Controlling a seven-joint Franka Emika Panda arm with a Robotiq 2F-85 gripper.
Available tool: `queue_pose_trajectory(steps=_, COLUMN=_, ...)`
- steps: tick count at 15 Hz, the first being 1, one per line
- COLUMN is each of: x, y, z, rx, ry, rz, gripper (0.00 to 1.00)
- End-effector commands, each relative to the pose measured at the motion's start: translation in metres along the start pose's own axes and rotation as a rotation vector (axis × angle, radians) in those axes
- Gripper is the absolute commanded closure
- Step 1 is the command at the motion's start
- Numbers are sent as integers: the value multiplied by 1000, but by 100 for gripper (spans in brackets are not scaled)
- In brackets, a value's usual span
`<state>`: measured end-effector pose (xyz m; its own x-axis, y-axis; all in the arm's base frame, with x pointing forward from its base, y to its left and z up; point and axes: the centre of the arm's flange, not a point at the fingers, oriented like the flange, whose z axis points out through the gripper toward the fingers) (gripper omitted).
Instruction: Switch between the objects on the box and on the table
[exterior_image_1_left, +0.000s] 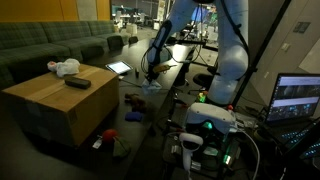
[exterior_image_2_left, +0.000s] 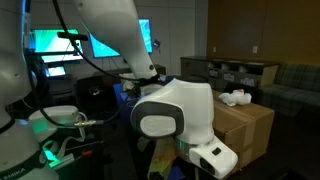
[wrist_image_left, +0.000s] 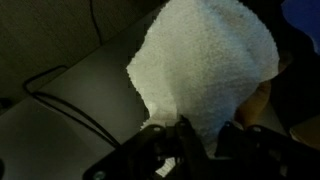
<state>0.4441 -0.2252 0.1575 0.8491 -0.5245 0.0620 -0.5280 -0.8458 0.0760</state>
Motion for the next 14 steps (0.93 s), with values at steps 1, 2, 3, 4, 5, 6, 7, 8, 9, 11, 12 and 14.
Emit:
queue_pose_trajectory(steps=1, x=38, y=4, z=47, rx=6, ry=-7, rz=32, gripper=95)
queue_pose_trajectory(steps=2, x=43, y=6, z=55, rx=7, ry=-16, rz=41, gripper=95)
queue_pose_trajectory(steps=3, x=48, y=6, z=66, rx=5, ry=-20, rz=52, gripper=95)
queue_pose_trajectory(steps=4, x=52, y=9, z=74, rx=3, ry=-24, rz=60, gripper=95)
queue_pose_trajectory(steps=5, x=57, y=10, z=81, rx=2, ry=-29, rz=66, gripper=95)
queue_pose_trajectory(steps=6, x=60, y=11, z=88, rx=-2, ry=-29, rz=70, gripper=95)
queue_pose_trajectory(steps=7, x=62, y=13, z=91, rx=-2, ry=-29, rz=70, gripper=56)
queue_pose_trajectory(steps=8, x=64, y=14, z=94, rx=-3, ry=-30, rz=65, gripper=56)
queue_pose_trajectory(steps=9, x=65, y=13, z=94, rx=-5, ry=-24, rz=65, gripper=50)
queue_pose_trajectory(steps=11, x=67, y=12, z=89, rx=-5, ry=-13, rz=60, gripper=34)
queue_pose_trajectory(steps=12, x=67, y=10, z=86, rx=-1, ry=-8, rz=56, gripper=26)
queue_pose_trajectory(steps=14, x=66, y=3, z=76, rx=8, ry=12, rz=45, gripper=12)
